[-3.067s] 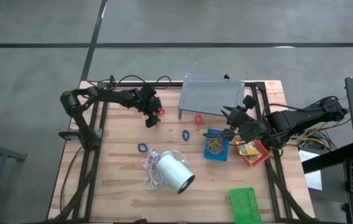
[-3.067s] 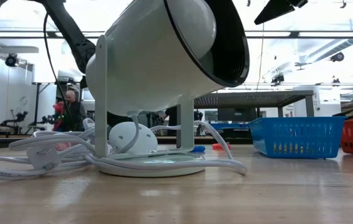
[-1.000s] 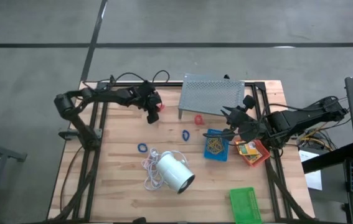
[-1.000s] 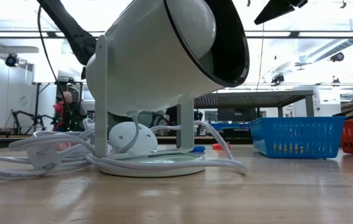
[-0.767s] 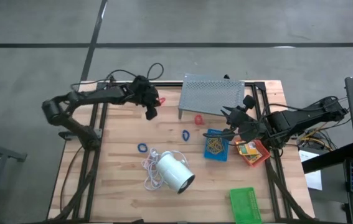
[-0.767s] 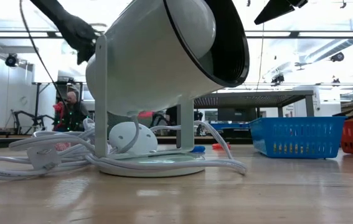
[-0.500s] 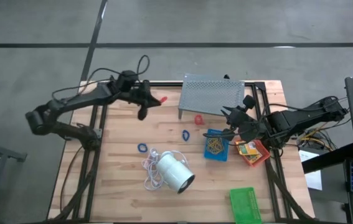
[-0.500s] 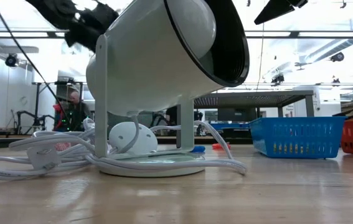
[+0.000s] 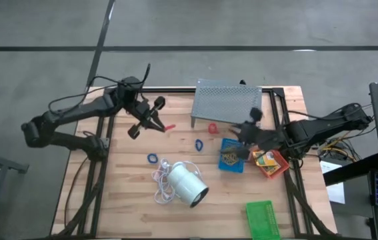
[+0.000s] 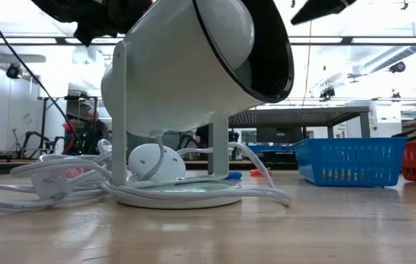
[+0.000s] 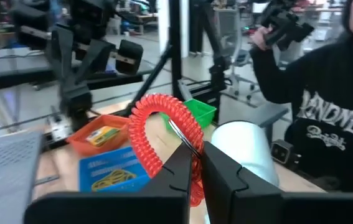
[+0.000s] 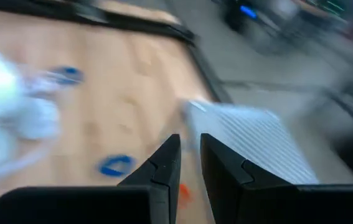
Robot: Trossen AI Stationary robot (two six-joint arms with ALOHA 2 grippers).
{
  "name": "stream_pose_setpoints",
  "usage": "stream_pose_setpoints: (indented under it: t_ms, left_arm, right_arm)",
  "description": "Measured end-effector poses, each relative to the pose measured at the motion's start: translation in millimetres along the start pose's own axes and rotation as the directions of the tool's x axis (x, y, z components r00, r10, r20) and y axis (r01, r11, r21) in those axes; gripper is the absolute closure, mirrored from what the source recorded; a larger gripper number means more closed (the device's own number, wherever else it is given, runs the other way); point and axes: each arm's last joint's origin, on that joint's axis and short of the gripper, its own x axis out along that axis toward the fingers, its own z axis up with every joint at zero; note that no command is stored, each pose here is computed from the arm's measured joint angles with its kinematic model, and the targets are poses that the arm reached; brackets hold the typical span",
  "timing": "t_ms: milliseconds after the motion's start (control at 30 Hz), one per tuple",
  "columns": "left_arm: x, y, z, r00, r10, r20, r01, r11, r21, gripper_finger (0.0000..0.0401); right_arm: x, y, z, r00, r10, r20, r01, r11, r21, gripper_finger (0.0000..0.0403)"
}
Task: Pick & Place Office Desk Supplies
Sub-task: Put the orange spring keychain into the green bin
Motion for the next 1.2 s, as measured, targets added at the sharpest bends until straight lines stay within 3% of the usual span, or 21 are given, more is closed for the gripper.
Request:
stream_pose_setpoints:
  t_ms: [167, 300, 500, 633, 800, 1033, 1200]
  left_arm:
    - [23, -15, 5, 0.995, -0.1, 0.001, 0.1, 0.995, 0.02, 0.0378]
    - [44, -28, 7, 0.996, -0.077, -0.045, 0.076, 0.997, -0.012, 0.0378]
    - [71, -45, 9, 0.976, 0.146, -0.162, -0.137, 0.988, 0.069, 0.0378]
    - [79, -55, 11, 0.98, 0.115, -0.162, -0.09, 0.984, 0.155, 0.0378]
    - [81, -57, 12, 0.986, 0.076, -0.151, -0.051, 0.985, 0.162, 0.0378]
    - [87, -53, 11, 0.989, 0.078, -0.128, -0.054, 0.982, 0.179, 0.0378]
    - [100, -43, 0, 0.989, 0.078, -0.127, -0.054, 0.981, 0.184, 0.0378]
  right_arm:
    - [5, 15, 5, 0.943, 0.296, 0.15, -0.274, 0.95, -0.151, 0.0346]
    - [8, 21, 2, 0.898, 0.393, 0.198, -0.355, 0.913, -0.201, 0.0346]
    - [13, 25, -3, 0.885, 0.388, 0.257, -0.348, 0.919, -0.185, 0.0346]
    - [12, 25, 0, 0.877, 0.381, 0.293, -0.337, 0.922, -0.191, 0.0346]
    - [13, 25, -1, 0.88, 0.38, 0.285, -0.335, 0.922, -0.197, 0.0338]
    - [16, 27, -9, 0.886, 0.383, 0.262, -0.359, 0.923, -0.135, 0.0287]
    - [17, 28, -10, 0.884, 0.382, 0.268, -0.348, 0.923, -0.165, 0.0242]
